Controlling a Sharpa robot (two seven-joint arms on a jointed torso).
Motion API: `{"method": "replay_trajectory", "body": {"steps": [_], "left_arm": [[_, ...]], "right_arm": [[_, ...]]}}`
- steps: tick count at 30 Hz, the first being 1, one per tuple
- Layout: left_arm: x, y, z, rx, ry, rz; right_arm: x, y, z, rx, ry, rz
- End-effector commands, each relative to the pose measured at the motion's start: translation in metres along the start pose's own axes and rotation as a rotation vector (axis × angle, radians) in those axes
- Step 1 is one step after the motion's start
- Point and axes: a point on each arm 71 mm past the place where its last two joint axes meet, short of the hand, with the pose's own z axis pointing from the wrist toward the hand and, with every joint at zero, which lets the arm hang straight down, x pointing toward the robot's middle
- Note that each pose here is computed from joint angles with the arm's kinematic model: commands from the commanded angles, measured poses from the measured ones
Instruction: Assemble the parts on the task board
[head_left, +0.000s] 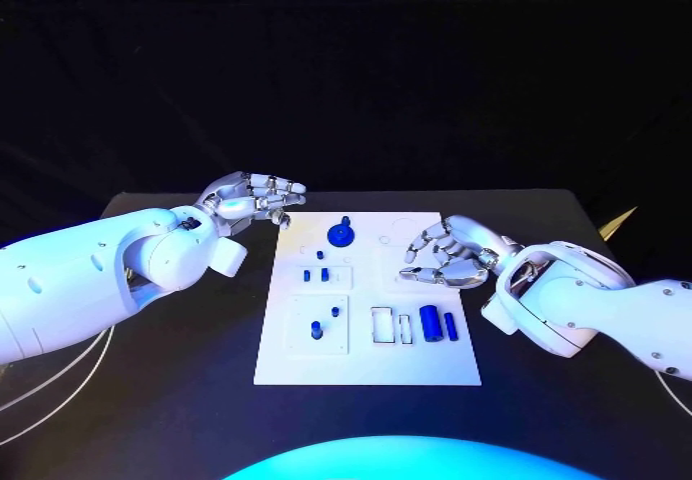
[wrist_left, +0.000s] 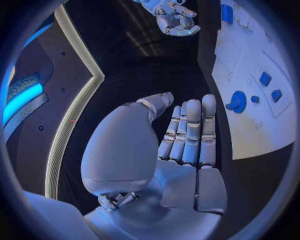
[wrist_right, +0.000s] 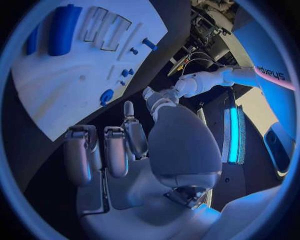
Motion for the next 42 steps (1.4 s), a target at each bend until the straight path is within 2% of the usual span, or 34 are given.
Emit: {"method": "replay_trajectory", "body": {"steps": [1, 7, 12, 15, 24, 42], "left_arm": [[0.0028, -0.0015, 0.0002, 0.03, 0.001, -0.019], [0.0049, 0.0004, -0.0002, 0.031, 0.003, -0.024], [0.0058, 0.0015, -0.0004, 0.03, 0.006, -0.026], [0.006, 0.0018, -0.0005, 0.03, 0.007, -0.027], [0.0047, 0.0022, -0.0019, 0.027, 0.006, -0.027], [0.0038, 0.0028, -0.0031, 0.018, 0.008, -0.028]], "right_arm": [[0.0, -0.014, -0.009, 0.095, 0.082, 0.035], [-0.007, -0.037, -0.029, 0.205, 0.085, -0.08], [0.0, -0.048, -0.04, 0.266, 0.085, -0.153], [0.005, -0.05, -0.042, 0.279, 0.085, -0.182], [0.023, -0.052, -0.041, 0.293, 0.09, -0.224], [0.044, -0.053, -0.031, 0.302, 0.124, -0.241]]}}
